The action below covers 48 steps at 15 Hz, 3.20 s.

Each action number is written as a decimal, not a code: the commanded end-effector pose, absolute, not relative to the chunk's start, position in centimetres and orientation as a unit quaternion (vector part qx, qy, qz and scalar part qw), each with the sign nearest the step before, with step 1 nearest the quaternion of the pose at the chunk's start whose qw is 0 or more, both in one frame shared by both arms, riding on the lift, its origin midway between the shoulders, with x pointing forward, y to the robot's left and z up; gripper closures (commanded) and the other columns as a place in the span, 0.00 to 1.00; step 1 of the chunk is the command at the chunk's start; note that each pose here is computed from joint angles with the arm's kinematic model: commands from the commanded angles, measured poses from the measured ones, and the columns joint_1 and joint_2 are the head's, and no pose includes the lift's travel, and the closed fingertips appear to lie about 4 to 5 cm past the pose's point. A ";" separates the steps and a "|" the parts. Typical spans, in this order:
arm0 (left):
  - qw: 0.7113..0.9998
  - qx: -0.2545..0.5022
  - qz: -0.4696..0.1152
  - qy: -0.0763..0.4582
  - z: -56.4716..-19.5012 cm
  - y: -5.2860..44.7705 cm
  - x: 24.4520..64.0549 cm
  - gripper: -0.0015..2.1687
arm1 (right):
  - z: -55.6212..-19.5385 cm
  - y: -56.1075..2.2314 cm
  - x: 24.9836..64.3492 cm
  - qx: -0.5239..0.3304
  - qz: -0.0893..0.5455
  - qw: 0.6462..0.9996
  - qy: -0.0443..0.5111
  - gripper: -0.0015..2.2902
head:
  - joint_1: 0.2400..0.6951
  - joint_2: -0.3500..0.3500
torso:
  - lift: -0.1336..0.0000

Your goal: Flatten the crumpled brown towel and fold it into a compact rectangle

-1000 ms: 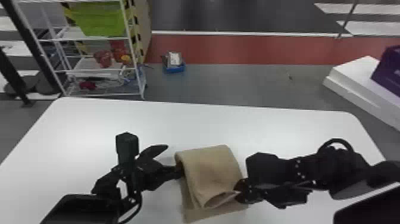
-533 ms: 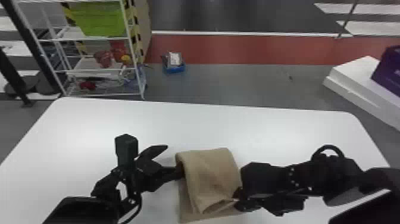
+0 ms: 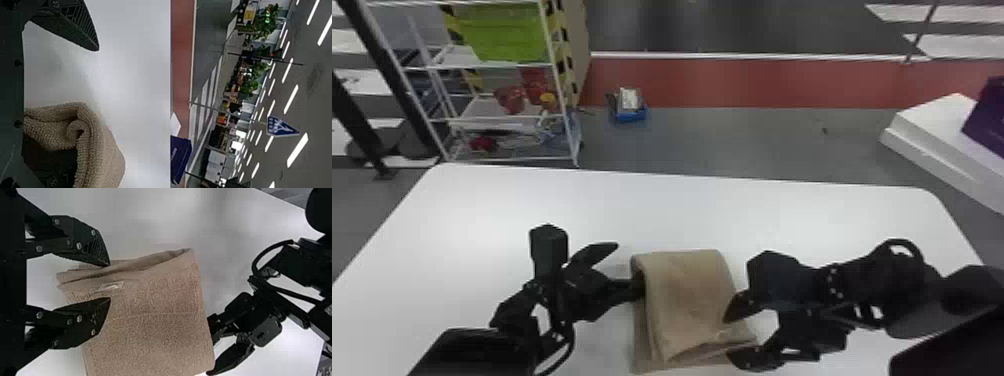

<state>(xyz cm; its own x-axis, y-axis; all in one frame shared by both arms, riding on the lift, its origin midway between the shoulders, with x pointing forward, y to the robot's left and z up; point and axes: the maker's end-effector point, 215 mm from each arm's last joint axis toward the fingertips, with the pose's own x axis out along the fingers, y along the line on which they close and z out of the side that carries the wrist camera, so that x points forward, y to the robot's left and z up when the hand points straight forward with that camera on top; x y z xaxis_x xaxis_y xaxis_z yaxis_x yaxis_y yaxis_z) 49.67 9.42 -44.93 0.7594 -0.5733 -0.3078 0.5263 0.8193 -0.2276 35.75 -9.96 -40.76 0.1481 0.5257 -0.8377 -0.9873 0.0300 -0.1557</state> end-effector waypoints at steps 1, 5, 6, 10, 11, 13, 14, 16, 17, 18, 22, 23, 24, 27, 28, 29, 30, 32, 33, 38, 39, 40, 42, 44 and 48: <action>0.936 -0.065 -0.294 0.184 -44.9 9.3 49.7 0.04 | -39.3 -10.0 35.9 -0.327 0.589 0.675 0.302 0.04 | 1.00 0.49 | 0.07; 0.936 -0.064 -0.294 0.185 -45.0 9.3 49.8 0.04 | -37.5 -8.8 36.3 -0.237 0.606 0.702 0.290 0.30 | 1.00 0.49 | 0.07; 0.936 -0.064 -0.294 0.185 -45.0 9.3 49.8 0.04 | -37.5 -8.0 36.1 -0.205 0.614 0.705 0.289 0.49 | 1.00 0.50 | 0.07; 0.935 -0.065 -0.294 0.186 -45.0 9.3 49.7 0.04 | -39.6 -7.5 36.4 -0.190 0.615 0.701 0.307 0.77 | 1.00 0.53 | 0.07; 0.935 -0.065 -0.295 0.186 -45.0 9.2 49.7 0.04 | -40.5 -7.1 36.0 -0.195 0.617 0.695 0.313 0.77 | 1.00 0.53 | 0.07; 0.935 -0.064 -0.296 0.185 -44.8 9.1 49.7 0.04 | -42.0 -6.2 35.1 -0.218 0.625 0.679 0.317 0.83 | 1.00 0.54 | 0.07; 0.935 -0.064 -0.297 0.184 -44.7 9.1 49.7 0.04 | -42.6 -6.0 35.0 -0.223 0.626 0.675 0.320 0.83 | 1.00 0.54 | 0.07; 0.932 -0.065 -0.301 0.191 -45.0 9.0 49.4 0.04 | -43.0 -5.8 34.8 -0.225 0.627 0.672 0.323 0.83 | 1.00 0.55 | 0.07; 0.928 -0.066 -0.305 0.204 -45.7 9.1 49.0 0.04 | -43.1 -5.9 34.8 -0.227 0.626 0.672 0.324 0.83 | 1.00 0.56 | 0.07; 0.921 -0.068 -0.314 0.221 -46.2 8.9 48.5 0.04 | -43.2 -6.0 34.9 -0.228 0.624 0.672 0.326 0.83 | 1.00 0.56 | 0.07; 0.882 -0.045 -0.353 0.309 -48.7 8.8 46.0 0.04 | -43.9 -6.4 35.0 -0.230 0.623 0.670 0.330 0.83 | 1.00 0.54 | 0.07; 0.877 -0.033 -0.356 0.321 -48.7 9.2 45.6 0.04 | -44.0 -6.4 35.0 -0.230 0.623 0.670 0.332 0.83 | 1.00 0.53 | 0.07; 0.877 -0.022 -0.360 0.317 -47.6 9.4 45.8 0.04 | -44.1 -6.4 35.0 -0.231 0.624 0.669 0.331 0.83 | 1.00 0.53 | 0.07; 0.874 0.008 -0.350 0.336 -46.3 12.0 45.7 0.04 | -44.1 -6.3 34.9 -0.231 0.625 0.669 0.330 0.83 | 1.00 0.56 | 0.07; 0.871 0.034 -0.345 0.347 -46.5 13.0 45.6 0.04 | -44.2 -6.3 34.9 -0.232 0.626 0.668 0.329 0.83 | 1.00 0.57 | 0.07; 0.866 0.057 -0.344 0.358 -46.6 13.7 45.6 0.04 | -44.2 -6.3 35.0 -0.234 0.627 0.667 0.327 0.83 | 1.00 0.58 | 0.07; 0.865 0.081 -0.333 0.367 -46.7 14.6 45.9 0.04 | -44.3 -6.3 34.9 -0.234 0.628 0.667 0.327 0.83 | 1.00 0.61 | 0.07; 0.878 0.095 -0.292 0.368 -46.9 17.0 46.2 0.04 | -44.1 -5.8 34.9 -0.232 0.632 0.666 0.321 0.83 | 1.00 0.65 | 0.07; 0.893 0.089 -0.268 0.349 -46.1 17.4 46.5 0.04 | -44.2 -5.8 34.9 -0.231 0.633 0.666 0.322 0.83 | 1.00 0.68 | 0.07; 0.939 0.070 -0.126 0.313 -44.8 23.6 48.1 0.04 | -44.7 -5.2 34.4 -0.203 0.639 0.666 0.326 0.83 | 1.00 0.80 | 0.07; 0.942 0.068 -0.099 0.314 -45.4 24.7 47.7 0.04 | -44.4 -5.3 34.6 -0.193 0.639 0.670 0.324 0.83 | 1.00 0.82 | 0.07; 0.945 0.055 -0.085 0.312 -45.6 25.2 47.3 0.04 | -42.8 -5.0 35.1 -0.154 0.646 0.682 0.307 0.83 | 1.00 0.85 | 0.07; 0.950 0.051 -0.050 0.305 -45.2 26.7 47.4 0.04 | -40.4 -4.1 36.2 -0.107 0.648 0.700 0.280 0.83 | 1.00 0.89 | 0.07; 0.952 0.048 -0.026 0.301 -45.2 27.6 47.5 0.04 | -39.7 -3.6 37.2 -0.096 0.646 0.707 0.270 0.83 | 1.00 0.92 | 0.07; 0.959 0.032 -0.010 0.283 -44.9 29.2 47.2 0.04 | -40.5 -1.0 36.9 -0.069 0.661 0.699 0.264 0.83 | 1.00 0.96 | 0.07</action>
<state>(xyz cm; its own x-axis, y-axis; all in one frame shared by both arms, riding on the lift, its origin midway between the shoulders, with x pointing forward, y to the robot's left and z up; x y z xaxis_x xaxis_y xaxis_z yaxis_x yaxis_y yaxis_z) 47.35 28.65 -45.20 0.8228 -0.0036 -0.5684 0.0558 0.9957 0.0744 37.17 -2.42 -40.15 0.0049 0.8771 -0.4804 -0.9588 0.1406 0.2470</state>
